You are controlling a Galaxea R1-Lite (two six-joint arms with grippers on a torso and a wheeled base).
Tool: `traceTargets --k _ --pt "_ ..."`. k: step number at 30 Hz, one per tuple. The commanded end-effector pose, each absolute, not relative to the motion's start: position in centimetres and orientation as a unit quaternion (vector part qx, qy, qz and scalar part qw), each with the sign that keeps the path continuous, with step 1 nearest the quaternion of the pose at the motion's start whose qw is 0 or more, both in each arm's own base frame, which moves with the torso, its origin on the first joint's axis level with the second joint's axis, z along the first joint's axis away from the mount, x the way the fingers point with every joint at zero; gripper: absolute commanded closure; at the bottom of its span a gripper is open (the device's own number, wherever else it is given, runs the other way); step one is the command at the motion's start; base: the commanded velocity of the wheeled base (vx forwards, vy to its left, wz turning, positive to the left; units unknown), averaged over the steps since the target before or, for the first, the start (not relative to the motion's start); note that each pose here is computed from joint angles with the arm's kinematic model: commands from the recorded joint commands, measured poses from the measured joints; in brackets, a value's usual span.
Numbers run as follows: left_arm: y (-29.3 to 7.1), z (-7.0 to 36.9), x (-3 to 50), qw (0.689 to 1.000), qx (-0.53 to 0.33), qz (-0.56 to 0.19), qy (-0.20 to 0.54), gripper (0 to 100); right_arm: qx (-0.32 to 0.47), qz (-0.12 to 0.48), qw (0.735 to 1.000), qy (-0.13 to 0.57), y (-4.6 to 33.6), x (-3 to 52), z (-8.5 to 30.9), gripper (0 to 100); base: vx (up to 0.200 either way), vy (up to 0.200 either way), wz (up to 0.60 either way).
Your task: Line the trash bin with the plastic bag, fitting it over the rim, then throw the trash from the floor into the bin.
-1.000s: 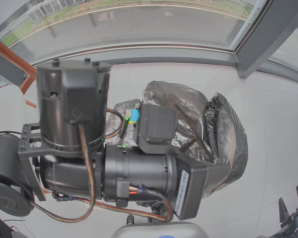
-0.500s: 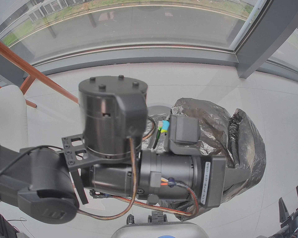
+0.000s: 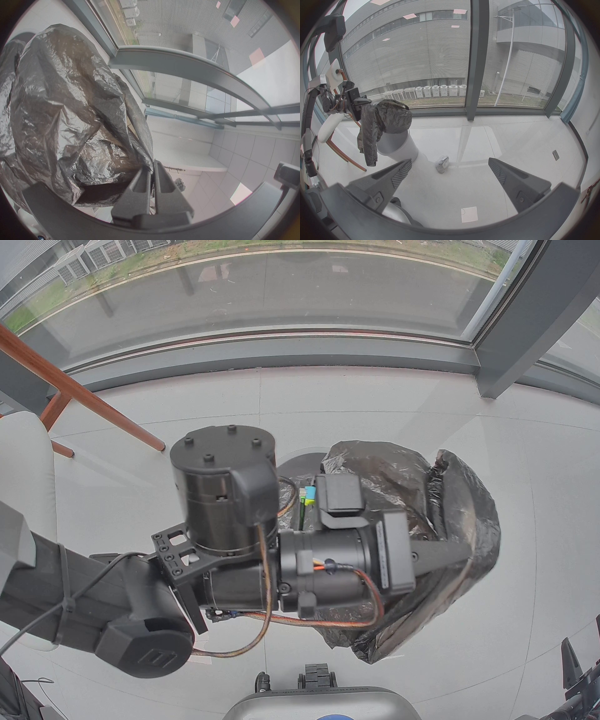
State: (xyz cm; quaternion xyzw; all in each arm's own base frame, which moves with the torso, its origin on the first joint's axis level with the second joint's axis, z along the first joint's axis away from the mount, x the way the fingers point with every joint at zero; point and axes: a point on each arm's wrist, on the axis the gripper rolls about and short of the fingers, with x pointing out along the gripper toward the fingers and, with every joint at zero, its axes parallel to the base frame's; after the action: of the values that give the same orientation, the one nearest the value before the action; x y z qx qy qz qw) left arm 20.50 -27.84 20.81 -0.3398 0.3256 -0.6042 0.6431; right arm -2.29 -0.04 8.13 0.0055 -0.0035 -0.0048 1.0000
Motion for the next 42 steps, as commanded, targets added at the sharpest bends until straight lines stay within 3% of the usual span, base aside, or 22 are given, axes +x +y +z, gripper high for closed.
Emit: traceTargets --k 1,10,28,36,42 --pt "-26.9 18.6 22.6 0.657 -0.360 -0.569 0.340 100 0.005 -0.005 1.000 -0.003 0.0 -2.3 7.6 0 0.000 0.000 0.00" --pt "-26.7 15.9 24.1 0.656 -0.387 -0.559 0.328 100 0.005 -0.005 1.000 -0.003 0.0 -2.3 7.6 0 0.000 0.000 0.00" --pt "-25.7 15.8 26.5 0.663 -0.427 -0.527 0.317 100 0.005 -0.005 1.000 -0.003 0.0 -2.3 7.6 0 0.000 0.000 0.00" --pt "-22.9 15.4 30.0 0.702 -0.450 -0.474 0.283 100 0.005 -0.005 1.000 -0.003 0.0 -2.3 7.6 0 0.000 0.000 0.00" --pt "-21.6 15.8 30.9 0.714 -0.457 -0.458 0.267 100 0.005 -0.005 1.000 -0.003 0.0 -2.3 7.6 0 0.000 0.000 0.00"
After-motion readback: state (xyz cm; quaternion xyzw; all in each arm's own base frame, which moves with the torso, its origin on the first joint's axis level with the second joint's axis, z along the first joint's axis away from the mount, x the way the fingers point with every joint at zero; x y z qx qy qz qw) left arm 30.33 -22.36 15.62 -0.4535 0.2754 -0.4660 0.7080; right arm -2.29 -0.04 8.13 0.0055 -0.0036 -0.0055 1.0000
